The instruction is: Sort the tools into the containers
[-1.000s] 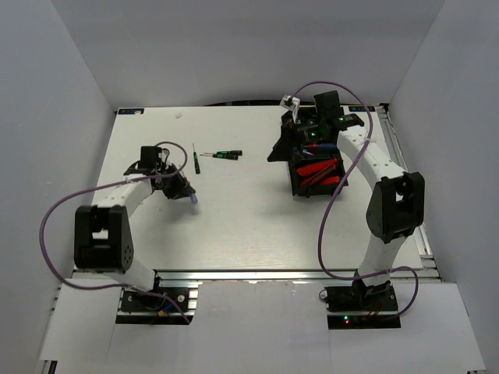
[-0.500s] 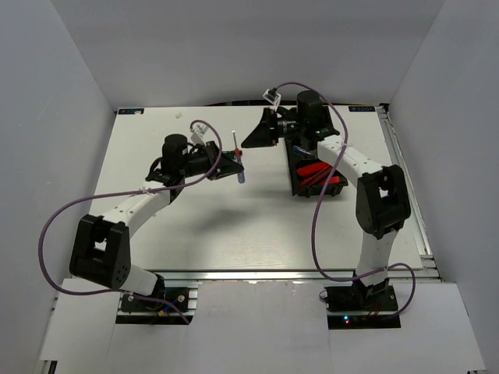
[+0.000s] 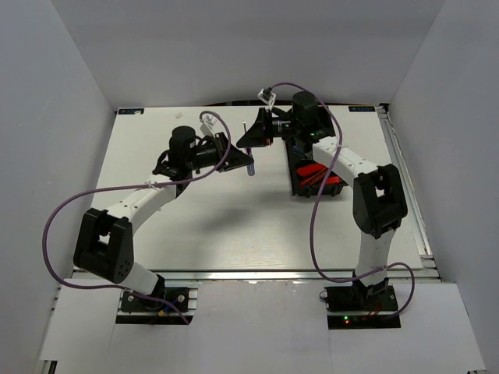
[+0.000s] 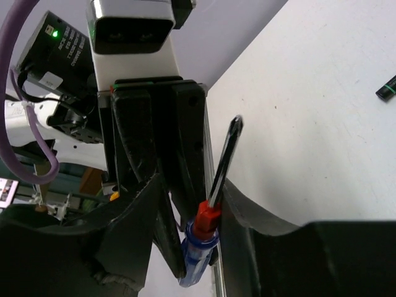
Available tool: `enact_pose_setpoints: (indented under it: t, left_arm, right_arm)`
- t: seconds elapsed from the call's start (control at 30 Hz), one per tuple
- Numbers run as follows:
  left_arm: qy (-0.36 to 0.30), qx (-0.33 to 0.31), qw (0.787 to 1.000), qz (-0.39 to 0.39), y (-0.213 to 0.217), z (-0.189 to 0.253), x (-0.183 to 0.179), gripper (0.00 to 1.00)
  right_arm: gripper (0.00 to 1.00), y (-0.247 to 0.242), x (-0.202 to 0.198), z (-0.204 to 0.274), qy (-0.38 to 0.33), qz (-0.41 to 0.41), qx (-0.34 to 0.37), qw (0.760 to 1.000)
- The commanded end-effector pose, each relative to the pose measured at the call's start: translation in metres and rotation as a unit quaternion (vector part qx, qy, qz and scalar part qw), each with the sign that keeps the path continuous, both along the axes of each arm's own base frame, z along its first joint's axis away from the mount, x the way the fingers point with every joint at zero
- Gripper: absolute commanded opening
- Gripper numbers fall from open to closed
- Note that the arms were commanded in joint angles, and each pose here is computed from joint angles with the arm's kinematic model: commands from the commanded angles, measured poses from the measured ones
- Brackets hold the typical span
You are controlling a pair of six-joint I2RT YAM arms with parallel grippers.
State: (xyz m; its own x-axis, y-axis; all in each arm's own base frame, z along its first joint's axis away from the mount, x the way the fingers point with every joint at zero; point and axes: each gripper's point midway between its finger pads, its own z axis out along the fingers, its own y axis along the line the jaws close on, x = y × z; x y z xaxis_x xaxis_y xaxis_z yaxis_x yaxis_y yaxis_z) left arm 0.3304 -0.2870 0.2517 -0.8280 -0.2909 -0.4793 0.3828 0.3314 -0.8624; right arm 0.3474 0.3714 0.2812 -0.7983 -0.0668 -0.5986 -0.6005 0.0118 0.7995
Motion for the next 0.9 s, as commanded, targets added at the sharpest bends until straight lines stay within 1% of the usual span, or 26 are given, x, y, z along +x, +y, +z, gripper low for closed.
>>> enact_pose_setpoints:
  t: [0.0, 0.03, 0.07, 0.1, 0.13, 0.2, 0.23, 0.27, 0.33, 0.37, 0.43, 0.47, 0.5, 0.53, 0.57, 0.67, 0.7, 0.73, 0.77, 0.8, 0.83, 0.87]
  left_arm:
    - [-0.036, -0.016, 0.999, -0.013, -0.005, 0.026, -0.005, 0.00]
    - [-0.036, -0.017, 0.999, -0.012, -0.004, 0.026, -0.006, 0.00]
    - [-0.035, -0.017, 0.999, -0.012, -0.004, 0.026, -0.006, 0.00]
    - [-0.035, -0.017, 0.999, -0.011, -0.004, 0.026, -0.006, 0.00]
    - [-0.035, -0.018, 0.999, -0.011, -0.004, 0.027, -0.006, 0.00]
    - [-0.038, -0.017, 0.999, -0.010, -0.003, 0.027, -0.006, 0.00]
    - [-0.038, -0.018, 0.999, -0.010, -0.003, 0.029, -0.006, 0.04]
    - [-0.040, -0.018, 0.999, -0.009, -0.003, 0.030, -0.005, 0.09]
    - [-0.044, -0.017, 0.999, -0.010, -0.003, 0.031, -0.006, 0.21]
    - [-0.046, -0.013, 0.999, -0.011, -0.002, 0.029, -0.007, 0.38]
    - [-0.062, -0.006, 0.998, -0.013, -0.001, 0.029, -0.008, 0.52]
    - [-0.074, -0.002, 0.997, -0.013, 0.001, 0.031, -0.010, 0.65]
    - [-0.077, 0.004, 0.997, -0.010, 0.003, 0.028, -0.011, 0.70]
    - [-0.081, 0.007, 0.997, -0.006, 0.005, 0.028, -0.011, 0.73]
    - [-0.091, 0.011, 0.996, -0.004, 0.007, 0.028, -0.011, 0.80]
    - [-0.095, 0.018, 0.995, 0.004, 0.013, 0.030, -0.012, 0.83]
    - [-0.097, 0.027, 0.995, 0.008, 0.017, 0.028, -0.012, 0.85]
    - [-0.100, 0.032, 0.994, 0.014, 0.020, 0.029, -0.010, 0.86]
    - [-0.106, 0.043, 0.993, 0.025, 0.024, 0.028, -0.007, 0.86]
    - [-0.097, 0.054, 0.993, 0.034, 0.029, 0.024, -0.007, 0.87]
    - [-0.118, 0.070, 0.990, 0.042, 0.034, 0.026, -0.006, 0.89]
    - [-0.120, 0.077, 0.988, 0.054, 0.039, 0.028, -0.004, 0.91]
  right_arm:
    - [0.46, 0.000, 0.003, 0.016, -0.025, -0.002, 0.021, 0.999]
    - [0.43, 0.001, 0.003, 0.017, -0.026, -0.001, 0.021, 0.999]
    - [0.36, 0.000, 0.003, 0.017, -0.027, -0.001, 0.022, 0.999]
    - [0.32, 0.000, 0.003, 0.017, -0.027, 0.001, 0.023, 0.999]
    - [0.21, 0.001, 0.002, 0.015, -0.025, 0.002, 0.022, 0.999]
    - [0.10, 0.000, 0.001, 0.015, -0.027, 0.005, 0.023, 0.999]
    - [0.01, -0.001, 0.000, 0.015, -0.028, 0.006, 0.023, 0.999]
    - [0.00, 0.000, -0.001, 0.016, -0.032, 0.009, 0.025, 0.999]
    - [0.00, -0.002, -0.002, 0.019, -0.039, 0.014, 0.029, 0.999]
    - [0.00, -0.003, -0.002, 0.021, -0.046, 0.017, 0.032, 0.998]
    - [0.00, -0.008, 0.002, 0.023, -0.069, 0.017, 0.032, 0.997]
    - [0.00, -0.009, 0.005, 0.028, -0.084, 0.014, 0.031, 0.996]
    - [0.00, -0.014, 0.009, 0.022, -0.073, 0.008, 0.017, 0.997]
    - [0.00, -0.018, 0.013, 0.021, -0.105, 0.004, 0.013, 0.994]
    - [0.00, -0.021, 0.016, 0.022, -0.116, 0.000, 0.008, 0.993]
    - [0.00, -0.038, 0.029, 0.009, -0.142, -0.018, -0.020, 0.989]
    - [0.00, -0.047, 0.039, 0.008, -0.156, -0.034, -0.030, 0.987]
    - [0.00, -0.055, 0.039, -0.003, -0.141, -0.041, -0.055, 0.988]
    - [0.00, -0.062, 0.047, -0.010, -0.190, -0.046, -0.073, 0.978]
    - [0.00, -0.075, 0.064, -0.010, -0.220, -0.077, -0.100, 0.967]
    - [0.00, -0.083, 0.073, -0.015, -0.241, -0.090, -0.125, 0.958]
    - [0.00, -0.100, 0.087, -0.032, -0.280, -0.110, -0.183, 0.936]
